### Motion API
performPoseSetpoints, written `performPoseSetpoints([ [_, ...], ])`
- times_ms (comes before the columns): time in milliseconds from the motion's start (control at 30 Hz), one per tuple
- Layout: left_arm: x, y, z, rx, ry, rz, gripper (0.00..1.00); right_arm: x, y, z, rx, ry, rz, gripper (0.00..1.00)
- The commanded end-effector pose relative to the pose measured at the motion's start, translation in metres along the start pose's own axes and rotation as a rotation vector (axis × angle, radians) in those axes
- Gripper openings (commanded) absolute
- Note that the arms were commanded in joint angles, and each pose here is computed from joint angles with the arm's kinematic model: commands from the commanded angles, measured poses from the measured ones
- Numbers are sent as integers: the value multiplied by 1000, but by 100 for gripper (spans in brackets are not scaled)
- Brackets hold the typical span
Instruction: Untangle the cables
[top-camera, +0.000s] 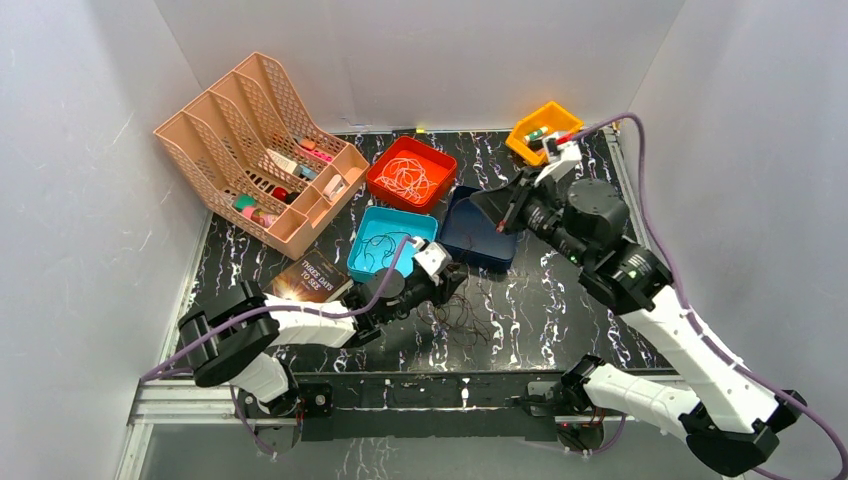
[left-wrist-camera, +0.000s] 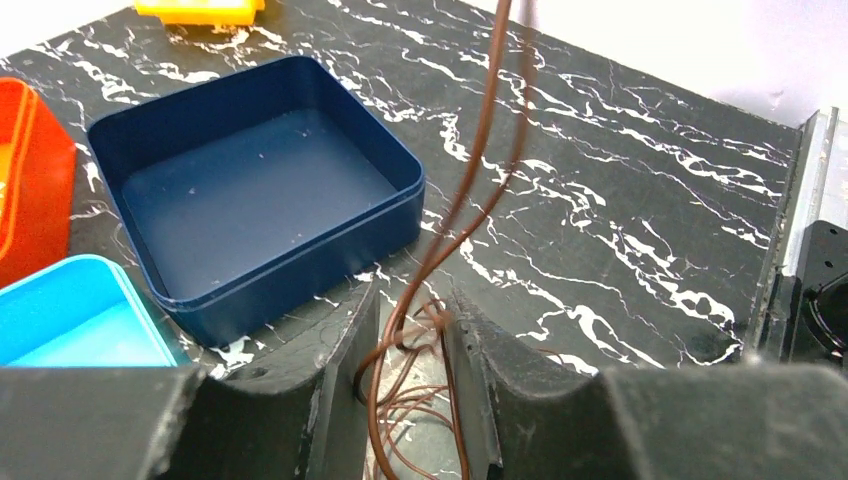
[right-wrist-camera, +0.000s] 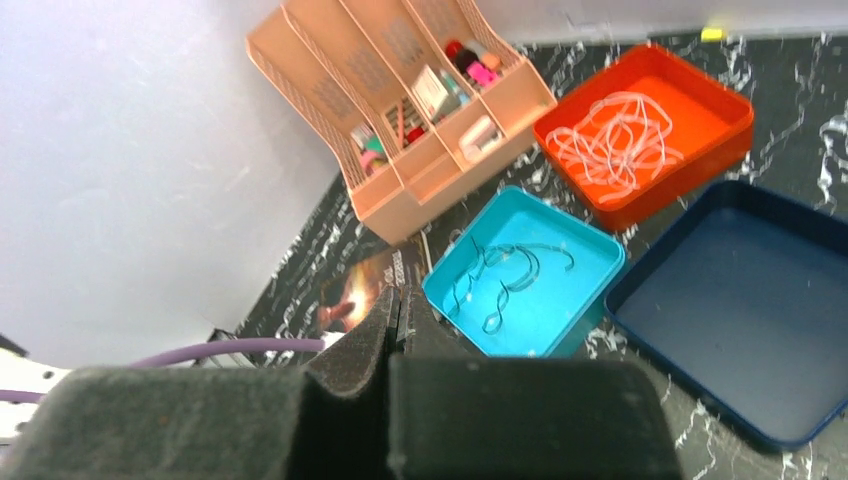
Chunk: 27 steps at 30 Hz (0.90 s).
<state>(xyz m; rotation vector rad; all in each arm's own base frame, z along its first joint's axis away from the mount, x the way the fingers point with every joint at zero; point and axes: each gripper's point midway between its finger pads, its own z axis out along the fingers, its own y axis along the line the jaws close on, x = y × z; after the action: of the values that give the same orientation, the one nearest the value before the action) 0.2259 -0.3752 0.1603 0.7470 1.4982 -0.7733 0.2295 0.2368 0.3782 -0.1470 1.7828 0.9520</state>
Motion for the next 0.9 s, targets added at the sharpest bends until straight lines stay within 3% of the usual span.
performPoseSetpoints([
  [0, 2, -9, 0, 23, -22, -67, 29, -59, 26, -27, -51, -166, -27, 0],
  [533, 37, -13, -2, 27, 57, -114, 34, -153, 64, -75, -92, -417, -131, 0],
  [867, 42, 10, -27, -111, 52, -198, 47, -157, 50, -72, -6, -424, -169, 0],
])
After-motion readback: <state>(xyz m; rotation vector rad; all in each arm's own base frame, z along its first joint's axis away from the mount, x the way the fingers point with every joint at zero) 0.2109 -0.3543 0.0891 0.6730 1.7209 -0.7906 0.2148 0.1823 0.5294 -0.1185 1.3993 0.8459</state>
